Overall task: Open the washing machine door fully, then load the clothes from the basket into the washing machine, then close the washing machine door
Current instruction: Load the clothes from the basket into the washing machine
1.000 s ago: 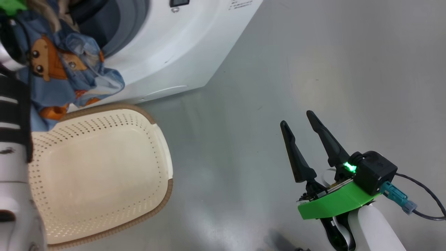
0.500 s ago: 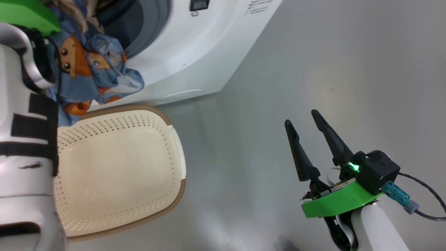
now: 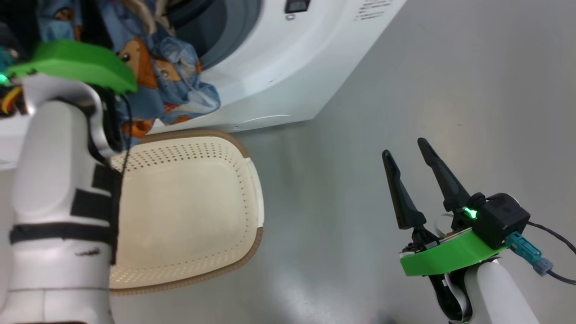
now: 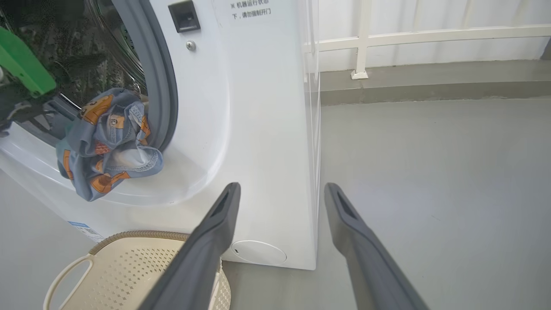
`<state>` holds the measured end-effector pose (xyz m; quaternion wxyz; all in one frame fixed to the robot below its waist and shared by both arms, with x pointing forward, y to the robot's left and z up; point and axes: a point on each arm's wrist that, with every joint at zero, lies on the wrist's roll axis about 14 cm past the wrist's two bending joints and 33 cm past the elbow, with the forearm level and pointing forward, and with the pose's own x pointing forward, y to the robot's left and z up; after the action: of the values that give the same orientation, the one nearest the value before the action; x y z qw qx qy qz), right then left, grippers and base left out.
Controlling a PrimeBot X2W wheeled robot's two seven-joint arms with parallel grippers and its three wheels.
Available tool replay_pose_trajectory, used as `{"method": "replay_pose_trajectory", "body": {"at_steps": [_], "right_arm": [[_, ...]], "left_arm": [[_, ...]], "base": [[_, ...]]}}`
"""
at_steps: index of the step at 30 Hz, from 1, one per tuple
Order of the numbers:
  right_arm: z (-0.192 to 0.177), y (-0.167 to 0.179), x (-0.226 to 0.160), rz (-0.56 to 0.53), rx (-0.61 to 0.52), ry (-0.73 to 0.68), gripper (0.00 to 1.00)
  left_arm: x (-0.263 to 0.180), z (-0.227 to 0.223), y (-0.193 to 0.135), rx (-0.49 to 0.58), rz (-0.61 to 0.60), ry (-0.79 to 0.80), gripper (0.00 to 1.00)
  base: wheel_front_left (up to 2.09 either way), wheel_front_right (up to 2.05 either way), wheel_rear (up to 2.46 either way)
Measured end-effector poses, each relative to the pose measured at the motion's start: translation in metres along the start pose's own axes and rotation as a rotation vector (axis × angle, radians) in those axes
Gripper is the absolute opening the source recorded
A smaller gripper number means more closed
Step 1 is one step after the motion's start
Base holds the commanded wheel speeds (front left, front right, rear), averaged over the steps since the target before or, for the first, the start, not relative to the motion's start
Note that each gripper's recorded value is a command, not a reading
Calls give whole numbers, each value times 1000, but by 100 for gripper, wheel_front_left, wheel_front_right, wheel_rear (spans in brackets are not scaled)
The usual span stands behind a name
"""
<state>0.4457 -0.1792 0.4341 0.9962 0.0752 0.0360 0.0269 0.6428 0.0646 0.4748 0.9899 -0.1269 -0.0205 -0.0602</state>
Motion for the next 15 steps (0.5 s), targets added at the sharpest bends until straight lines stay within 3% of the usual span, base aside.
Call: {"method": "replay_pose_trajectory", "body": {"at_steps": [15], "right_arm": [[4, 11, 12, 48, -15, -22, 100]], "left_arm": [[-61, -3, 20, -24, 17, 2, 100]], "base": [[0, 0, 0]]}}
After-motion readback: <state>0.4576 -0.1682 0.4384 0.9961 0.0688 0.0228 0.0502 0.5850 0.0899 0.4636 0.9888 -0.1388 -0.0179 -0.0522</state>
